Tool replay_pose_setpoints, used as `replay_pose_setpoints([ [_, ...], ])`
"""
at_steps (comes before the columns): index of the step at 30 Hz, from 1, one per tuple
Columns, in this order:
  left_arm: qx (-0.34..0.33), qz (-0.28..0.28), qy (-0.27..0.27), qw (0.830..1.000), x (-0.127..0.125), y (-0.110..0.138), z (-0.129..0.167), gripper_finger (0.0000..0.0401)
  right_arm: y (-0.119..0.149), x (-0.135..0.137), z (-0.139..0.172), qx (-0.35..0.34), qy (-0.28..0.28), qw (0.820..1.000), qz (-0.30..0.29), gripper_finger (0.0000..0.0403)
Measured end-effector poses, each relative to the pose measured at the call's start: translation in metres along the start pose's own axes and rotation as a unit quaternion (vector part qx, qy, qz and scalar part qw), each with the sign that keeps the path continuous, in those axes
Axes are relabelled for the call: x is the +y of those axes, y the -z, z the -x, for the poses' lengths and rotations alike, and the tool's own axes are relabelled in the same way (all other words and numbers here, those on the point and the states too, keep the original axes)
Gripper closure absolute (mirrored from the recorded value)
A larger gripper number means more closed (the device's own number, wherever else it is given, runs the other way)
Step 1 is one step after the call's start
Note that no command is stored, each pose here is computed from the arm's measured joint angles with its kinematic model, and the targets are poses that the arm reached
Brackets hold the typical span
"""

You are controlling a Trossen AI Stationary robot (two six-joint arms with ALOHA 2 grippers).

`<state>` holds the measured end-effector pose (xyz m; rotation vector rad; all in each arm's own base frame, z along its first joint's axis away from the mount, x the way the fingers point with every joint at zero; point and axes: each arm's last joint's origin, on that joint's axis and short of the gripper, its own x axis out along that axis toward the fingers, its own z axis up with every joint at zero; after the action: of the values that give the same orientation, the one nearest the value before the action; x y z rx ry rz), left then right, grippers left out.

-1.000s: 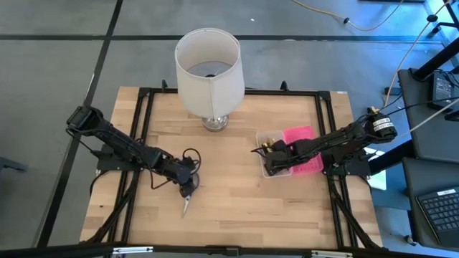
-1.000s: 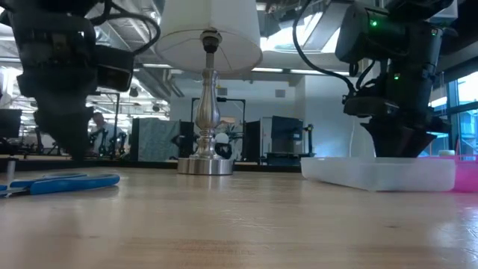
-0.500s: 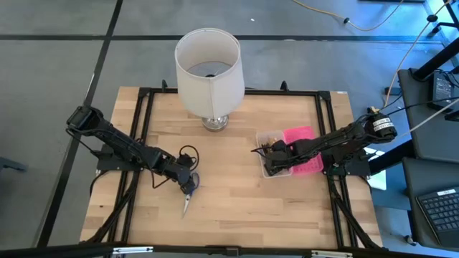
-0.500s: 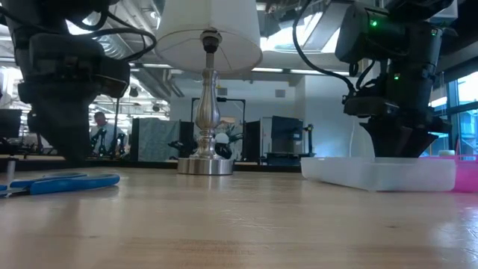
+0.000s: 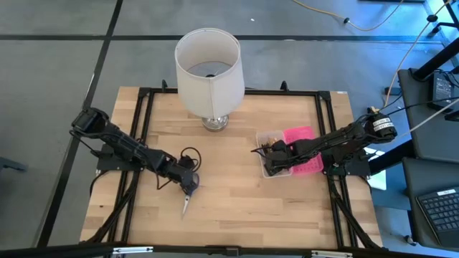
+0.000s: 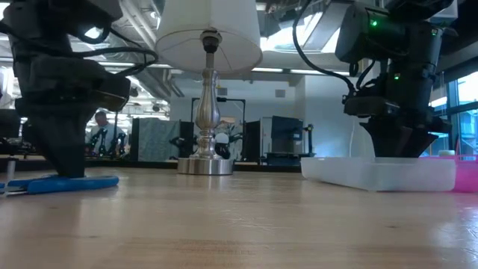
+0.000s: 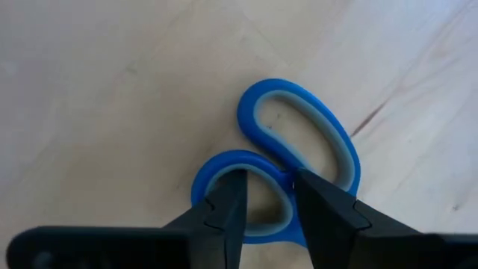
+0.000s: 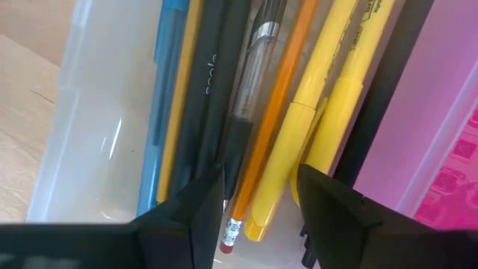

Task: Pick & place school supplies into a supply box
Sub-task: Put the blue scissors into the supply box

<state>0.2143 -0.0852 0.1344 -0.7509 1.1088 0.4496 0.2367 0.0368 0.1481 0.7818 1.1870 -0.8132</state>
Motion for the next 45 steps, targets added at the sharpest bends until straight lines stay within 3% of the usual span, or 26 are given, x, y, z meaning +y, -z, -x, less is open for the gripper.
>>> replay_pose_setpoints([
  [6,0.049,0.000,-0.006,0.999,0.002,0.003,-0.003,0.0308,0.000,0.000,0.000,0.000,0.000,1.000,0.000,0.0229],
  [13,0.116,-0.054,-0.025,0.991,0.010,0.009,-0.001,0.0329,0.000,0.000,0.000,0.000,0.000,1.000,0.000,0.0229],
  [19,0.125,-0.201,-0.012,0.971,0.011,0.010,-0.001,0.0352,0.000,0.000,0.000,0.000,0.000,1.000,0.000,0.0229],
  [23,0.114,-0.319,-0.008,0.941,0.011,0.010,-0.001,0.0364,0.000,0.000,0.000,0.000,0.000,1.000,0.000,0.0229],
  [25,0.108,-0.352,-0.006,0.930,0.011,0.009,-0.001,0.0367,0.000,0.000,0.000,0.000,0.000,1.000,0.000,0.0229],
  [29,0.092,-0.362,0.000,0.928,0.009,0.008,-0.002,0.0366,0.000,0.000,0.000,0.000,0.000,1.000,-0.001,0.0229],
  [37,0.076,-0.311,0.011,0.947,0.007,0.006,0.001,0.0338,0.000,0.000,0.000,0.000,0.000,1.000,-0.002,0.0229],
  [45,0.080,-0.335,0.021,0.939,0.006,0.006,0.001,0.0310,0.000,0.000,0.000,0.000,0.000,1.000,-0.002,0.0229],
])
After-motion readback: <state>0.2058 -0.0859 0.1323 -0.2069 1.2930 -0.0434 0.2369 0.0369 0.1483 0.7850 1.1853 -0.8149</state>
